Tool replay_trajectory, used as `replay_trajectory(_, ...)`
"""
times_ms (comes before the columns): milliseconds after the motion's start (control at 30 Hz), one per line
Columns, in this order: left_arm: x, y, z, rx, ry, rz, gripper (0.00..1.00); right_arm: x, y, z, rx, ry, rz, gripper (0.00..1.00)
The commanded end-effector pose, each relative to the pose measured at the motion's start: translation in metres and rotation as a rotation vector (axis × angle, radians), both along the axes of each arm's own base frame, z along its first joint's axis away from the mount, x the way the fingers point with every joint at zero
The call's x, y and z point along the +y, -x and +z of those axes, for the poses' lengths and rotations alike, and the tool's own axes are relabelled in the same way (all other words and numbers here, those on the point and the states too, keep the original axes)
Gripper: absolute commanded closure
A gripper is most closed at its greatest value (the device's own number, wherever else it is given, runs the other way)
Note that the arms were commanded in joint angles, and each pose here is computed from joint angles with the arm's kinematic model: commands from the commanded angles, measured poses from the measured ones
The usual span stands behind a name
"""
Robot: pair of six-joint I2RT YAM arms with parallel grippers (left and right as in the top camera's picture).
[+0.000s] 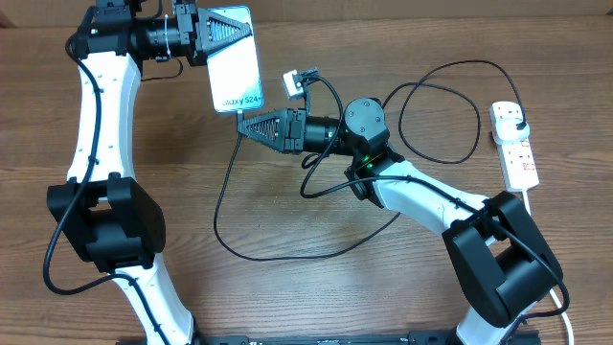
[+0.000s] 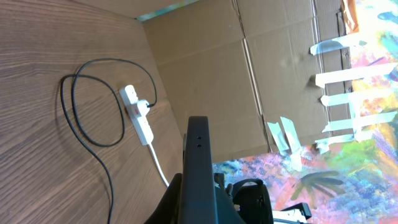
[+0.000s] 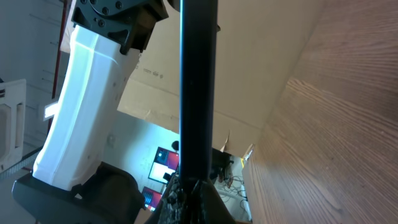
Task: Plug charger to phone and switch on socket
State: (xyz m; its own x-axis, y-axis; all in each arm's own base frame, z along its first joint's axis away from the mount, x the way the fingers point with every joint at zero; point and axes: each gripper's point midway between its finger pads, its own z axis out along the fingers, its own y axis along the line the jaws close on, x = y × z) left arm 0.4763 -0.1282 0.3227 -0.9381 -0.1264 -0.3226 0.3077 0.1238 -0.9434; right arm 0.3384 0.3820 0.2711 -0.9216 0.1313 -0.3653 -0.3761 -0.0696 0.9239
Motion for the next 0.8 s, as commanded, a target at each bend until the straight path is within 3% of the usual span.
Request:
replay_trajectory(0,-0.005,0.013,0.018,-0.082,0.042,-0.058,0.96,-0.003,-0.008,0.000,-0.005,-0.006,-0.034,0.96)
replay_trajectory(767,-0.007,0.026,0.013,-0.072,0.061,-0.075,0.96,-0.013,-0.020,0.001,-0.005,-0.008,-0.073,0.96)
